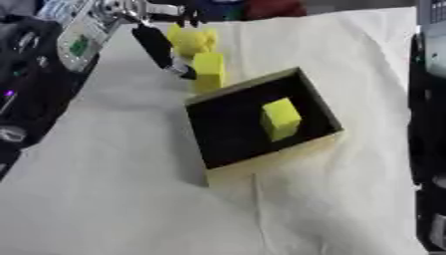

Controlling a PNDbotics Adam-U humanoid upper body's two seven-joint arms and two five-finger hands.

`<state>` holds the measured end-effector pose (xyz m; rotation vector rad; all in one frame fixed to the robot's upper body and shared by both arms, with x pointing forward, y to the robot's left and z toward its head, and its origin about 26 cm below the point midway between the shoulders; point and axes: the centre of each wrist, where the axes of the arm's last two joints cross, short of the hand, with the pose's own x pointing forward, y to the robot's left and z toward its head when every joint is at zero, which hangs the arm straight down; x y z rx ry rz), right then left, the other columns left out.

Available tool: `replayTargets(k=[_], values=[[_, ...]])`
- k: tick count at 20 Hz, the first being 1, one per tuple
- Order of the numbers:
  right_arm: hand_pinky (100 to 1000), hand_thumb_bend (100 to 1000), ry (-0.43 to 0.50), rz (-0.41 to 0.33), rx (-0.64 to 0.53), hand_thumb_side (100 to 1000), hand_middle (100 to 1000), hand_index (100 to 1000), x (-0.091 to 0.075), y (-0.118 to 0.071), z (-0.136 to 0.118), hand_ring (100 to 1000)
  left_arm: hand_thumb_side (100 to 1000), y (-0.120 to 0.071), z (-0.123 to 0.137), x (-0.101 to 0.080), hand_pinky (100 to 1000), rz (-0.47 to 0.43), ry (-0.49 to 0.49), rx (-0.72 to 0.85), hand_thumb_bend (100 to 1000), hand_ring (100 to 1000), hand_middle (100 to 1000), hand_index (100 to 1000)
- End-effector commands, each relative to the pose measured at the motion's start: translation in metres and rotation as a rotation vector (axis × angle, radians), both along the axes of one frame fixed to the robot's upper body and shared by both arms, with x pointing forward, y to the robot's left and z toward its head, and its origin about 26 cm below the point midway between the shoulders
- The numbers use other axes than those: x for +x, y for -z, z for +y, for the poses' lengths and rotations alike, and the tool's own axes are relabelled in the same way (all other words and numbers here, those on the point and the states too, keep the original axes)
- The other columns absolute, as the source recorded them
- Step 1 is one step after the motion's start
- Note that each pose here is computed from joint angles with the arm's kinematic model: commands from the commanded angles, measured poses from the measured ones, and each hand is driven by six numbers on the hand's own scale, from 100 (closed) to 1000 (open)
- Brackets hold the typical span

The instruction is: Pick up objects on the table and place them in the box.

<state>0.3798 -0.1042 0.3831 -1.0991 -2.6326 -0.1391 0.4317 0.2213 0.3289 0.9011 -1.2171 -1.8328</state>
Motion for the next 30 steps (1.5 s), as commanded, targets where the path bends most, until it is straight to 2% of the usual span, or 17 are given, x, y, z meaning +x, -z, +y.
replayTargets(k=[1,10,21,25,30], values=[[825,100,0.010,-0.042,0.027,905,739,889,-0.005,-0.015,-0.006,823,479,-0.013,0.005,0.001,876,-0.027,-0.012,-0.007,529,867,869,1000],[826,100,0.033,-0.052,0.120,936,728,844,-0.004,-0.020,-0.014,817,477,-0.006,0.005,0.012,874,0.013,-0.032,-0.017,530,872,875,1000],[824,100,0.023,-0.046,0.112,955,718,830,-0.004,-0.022,-0.013,807,481,0.007,0.010,0.025,904,0.010,-0.115,0.048,597,904,888,1000],[824,100,0.020,-0.044,0.116,956,716,826,-0.004,-0.021,-0.013,806,482,0.010,0.011,0.028,907,0.005,-0.137,0.059,601,908,891,1000],[824,100,0.021,-0.038,0.121,961,715,823,-0.003,-0.022,-0.015,805,487,0.013,0.012,0.032,897,-0.018,-0.154,0.044,564,903,886,1000]])
